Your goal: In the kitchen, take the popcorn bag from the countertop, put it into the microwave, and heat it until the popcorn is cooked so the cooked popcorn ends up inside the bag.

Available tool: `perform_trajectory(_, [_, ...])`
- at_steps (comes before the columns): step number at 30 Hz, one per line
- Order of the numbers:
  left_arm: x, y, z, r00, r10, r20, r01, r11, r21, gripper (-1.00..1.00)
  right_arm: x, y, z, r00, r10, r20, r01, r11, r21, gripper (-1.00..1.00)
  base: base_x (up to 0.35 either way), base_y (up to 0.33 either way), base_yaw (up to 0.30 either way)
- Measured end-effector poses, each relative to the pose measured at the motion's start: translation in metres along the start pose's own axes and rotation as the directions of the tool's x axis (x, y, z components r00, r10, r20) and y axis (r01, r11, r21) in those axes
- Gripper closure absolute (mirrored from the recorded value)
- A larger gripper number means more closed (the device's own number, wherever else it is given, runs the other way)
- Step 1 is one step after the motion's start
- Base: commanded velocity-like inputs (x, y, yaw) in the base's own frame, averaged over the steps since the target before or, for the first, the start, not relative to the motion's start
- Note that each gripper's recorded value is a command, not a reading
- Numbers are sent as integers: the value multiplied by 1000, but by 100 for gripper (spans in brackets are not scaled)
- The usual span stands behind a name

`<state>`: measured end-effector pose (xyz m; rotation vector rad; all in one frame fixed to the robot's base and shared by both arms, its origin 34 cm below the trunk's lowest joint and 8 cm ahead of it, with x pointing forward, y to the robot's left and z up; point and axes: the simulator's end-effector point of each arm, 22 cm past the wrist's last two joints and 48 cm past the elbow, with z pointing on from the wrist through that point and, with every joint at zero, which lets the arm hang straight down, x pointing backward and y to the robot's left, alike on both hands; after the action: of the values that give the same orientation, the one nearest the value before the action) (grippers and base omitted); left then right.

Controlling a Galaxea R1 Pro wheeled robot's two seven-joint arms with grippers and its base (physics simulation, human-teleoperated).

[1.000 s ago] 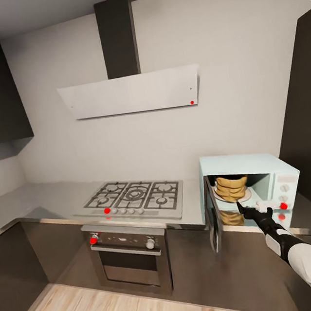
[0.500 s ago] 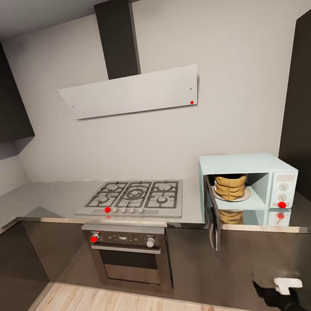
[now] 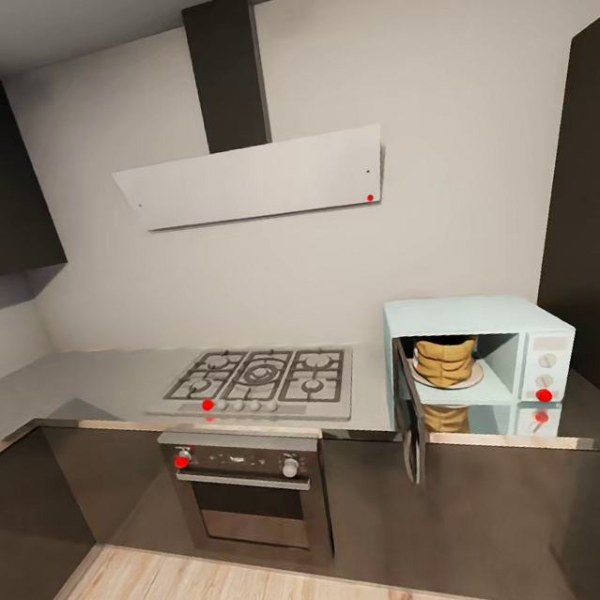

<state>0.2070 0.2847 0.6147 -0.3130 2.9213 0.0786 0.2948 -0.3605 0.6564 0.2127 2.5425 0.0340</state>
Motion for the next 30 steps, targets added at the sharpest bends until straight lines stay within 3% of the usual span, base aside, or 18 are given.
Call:
perform_trajectory(3, [-40,0,-2,996,-4,84,4,1000,2,-100,61,-2,-16,988,24,-154,-24,1000,6,-100,0,0,0])
perform_trajectory(4, [-73,0,-5,989,-5,149,5,1000,2,-100,76,2,-20,980,33,-196,-33,999,3,-100,0,0,0])
perform_trajectory(8, [-178,-3,-34,936,-14,353,12,1000,8,-100,92,13,-24,970,45,-238,-48,999,-7,-100,0,0,0])
perform_trajectory(11, [-225,-5,-56,901,-20,433,14,1000,16,-100,94,15,-25,969,47,-243,-50,999,-8,-100,0,0,0])
perform_trajectory(14, [-287,-6,-96,841,-25,540,16,1000,22,-100,96,16,-25,968,48,-247,-52,999,-9,-100,0,0,0])
perform_trajectory(19, [-348,-17,-132,782,-38,623,15,999,42,-100,96,16,-25,968,47,-248,-51,999,-8,-100,0,0,0])
perform_trajectory(22, [-411,-47,-169,727,-62,684,2,996,89,-100,96,16,-25,968,46,-248,-49,999,-9,-100,0,0,0])
perform_trajectory(23, [-421,-53,-175,717,-66,694,-1,995,96,-100,96,16,-25,968,45,-248,-49,999,-9,-100,0,0,0])
perform_trajectory(26, [-469,-74,-212,656,-86,750,-16,992,128,-100,95,16,-25,969,44,-245,-48,999,-11,-100,0,0,0])
perform_trajectory(30, [-498,-78,-240,605,-97,790,-22,990,138,-100,95,16,-25,968,45,-245,-49,999,-9,-100,0,0,-16])
